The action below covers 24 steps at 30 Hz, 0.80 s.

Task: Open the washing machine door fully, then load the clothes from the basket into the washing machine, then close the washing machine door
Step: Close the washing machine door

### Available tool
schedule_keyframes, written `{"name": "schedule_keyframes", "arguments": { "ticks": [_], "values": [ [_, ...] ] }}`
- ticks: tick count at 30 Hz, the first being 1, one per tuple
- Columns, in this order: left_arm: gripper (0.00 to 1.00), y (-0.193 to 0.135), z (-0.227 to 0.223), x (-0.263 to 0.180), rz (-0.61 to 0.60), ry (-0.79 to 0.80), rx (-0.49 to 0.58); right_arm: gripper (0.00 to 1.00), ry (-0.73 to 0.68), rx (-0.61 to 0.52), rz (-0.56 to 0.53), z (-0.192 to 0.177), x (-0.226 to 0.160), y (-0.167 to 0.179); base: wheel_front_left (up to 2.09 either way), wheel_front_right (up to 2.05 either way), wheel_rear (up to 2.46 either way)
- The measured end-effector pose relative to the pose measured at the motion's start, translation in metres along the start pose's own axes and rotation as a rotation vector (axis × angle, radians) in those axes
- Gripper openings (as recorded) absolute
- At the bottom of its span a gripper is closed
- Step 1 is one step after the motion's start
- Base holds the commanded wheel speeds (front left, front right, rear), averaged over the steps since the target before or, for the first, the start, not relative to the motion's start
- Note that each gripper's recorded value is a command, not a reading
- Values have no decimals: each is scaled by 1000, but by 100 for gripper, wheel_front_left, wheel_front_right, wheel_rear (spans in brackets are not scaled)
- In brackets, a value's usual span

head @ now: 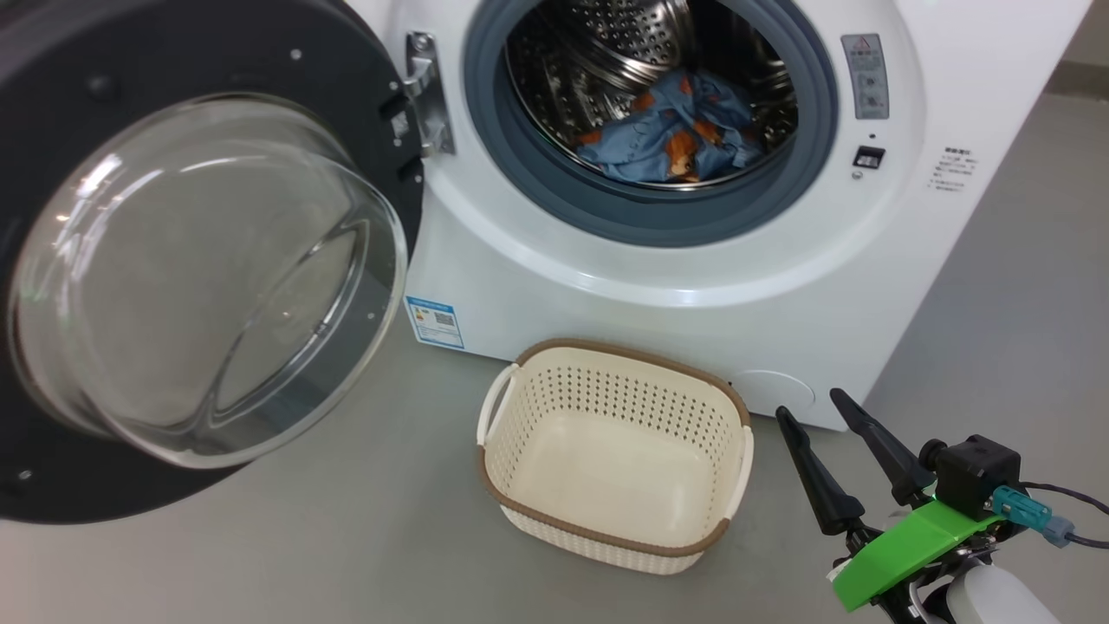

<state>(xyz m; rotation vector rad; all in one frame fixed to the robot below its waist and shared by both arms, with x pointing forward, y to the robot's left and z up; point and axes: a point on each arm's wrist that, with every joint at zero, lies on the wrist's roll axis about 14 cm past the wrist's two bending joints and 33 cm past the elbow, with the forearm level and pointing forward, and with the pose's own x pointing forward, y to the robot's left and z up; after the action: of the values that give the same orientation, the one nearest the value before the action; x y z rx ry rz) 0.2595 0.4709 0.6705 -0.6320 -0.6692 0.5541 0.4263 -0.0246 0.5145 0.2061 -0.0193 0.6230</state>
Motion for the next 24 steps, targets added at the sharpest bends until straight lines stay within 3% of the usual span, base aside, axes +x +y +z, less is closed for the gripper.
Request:
{"name": "schedule_keyframes", "arguments": {
  "ticks": [10, 15, 24],
  "values": [
    [0, 104, -43, 7, 367, 81, -352, 100, 15, -27, -47, -3, -5, -29, 0, 0, 0],
    [0, 127, -60, 2, 456, 123, -388, 100, 29, -38, -75, -6, -12, -43, 0, 0, 0],
    [0, 138, -77, 2, 514, 148, -453, 100, 33, -48, -93, -6, -14, -54, 0, 0, 0]
  ]
}}
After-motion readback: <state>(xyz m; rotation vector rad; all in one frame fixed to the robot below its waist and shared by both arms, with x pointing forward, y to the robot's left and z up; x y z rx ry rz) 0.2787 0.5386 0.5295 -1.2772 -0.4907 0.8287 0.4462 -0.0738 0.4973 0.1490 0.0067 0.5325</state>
